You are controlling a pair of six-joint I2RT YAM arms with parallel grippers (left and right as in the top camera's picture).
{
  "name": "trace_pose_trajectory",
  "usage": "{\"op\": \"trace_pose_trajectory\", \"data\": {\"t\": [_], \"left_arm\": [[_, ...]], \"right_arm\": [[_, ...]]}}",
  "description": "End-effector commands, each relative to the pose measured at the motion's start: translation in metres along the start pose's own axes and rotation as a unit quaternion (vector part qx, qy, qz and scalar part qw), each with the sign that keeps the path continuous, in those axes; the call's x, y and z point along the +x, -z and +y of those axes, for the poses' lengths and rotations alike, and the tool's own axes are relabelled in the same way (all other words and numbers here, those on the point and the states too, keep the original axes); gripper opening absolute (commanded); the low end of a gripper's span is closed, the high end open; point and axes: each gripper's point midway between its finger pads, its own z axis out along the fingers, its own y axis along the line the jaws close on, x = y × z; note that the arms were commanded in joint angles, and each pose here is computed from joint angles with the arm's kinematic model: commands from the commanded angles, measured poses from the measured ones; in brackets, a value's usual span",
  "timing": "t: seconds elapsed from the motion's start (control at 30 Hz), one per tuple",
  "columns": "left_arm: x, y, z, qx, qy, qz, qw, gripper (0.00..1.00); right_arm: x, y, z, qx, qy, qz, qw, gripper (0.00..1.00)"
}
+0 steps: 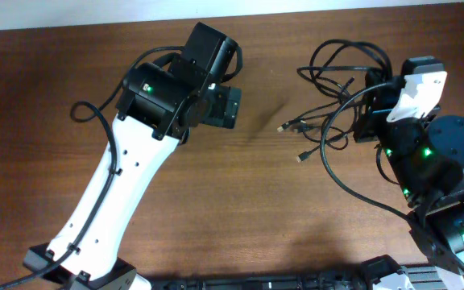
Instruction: Untangle cables
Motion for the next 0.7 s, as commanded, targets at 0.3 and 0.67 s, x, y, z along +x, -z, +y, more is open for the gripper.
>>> {"op": "trace_pose_trajectory", "data": {"t": [0.3,0.67], "left_arm": [[-0.009,0.002,0.057,-0.039,0.181,-0.014,0.983,0.99],[-0.003,0.002,0.062,-0.047,0.182,-0.003,0.982,0.99]], "right_arm": [[-0.012,-0.033,0.026,-0.061,-0.048,-0.018,0.997,0.29],[0.136,-0.052,0.018,-0.029,-0.019,0.27,0.962,0.99]]}}
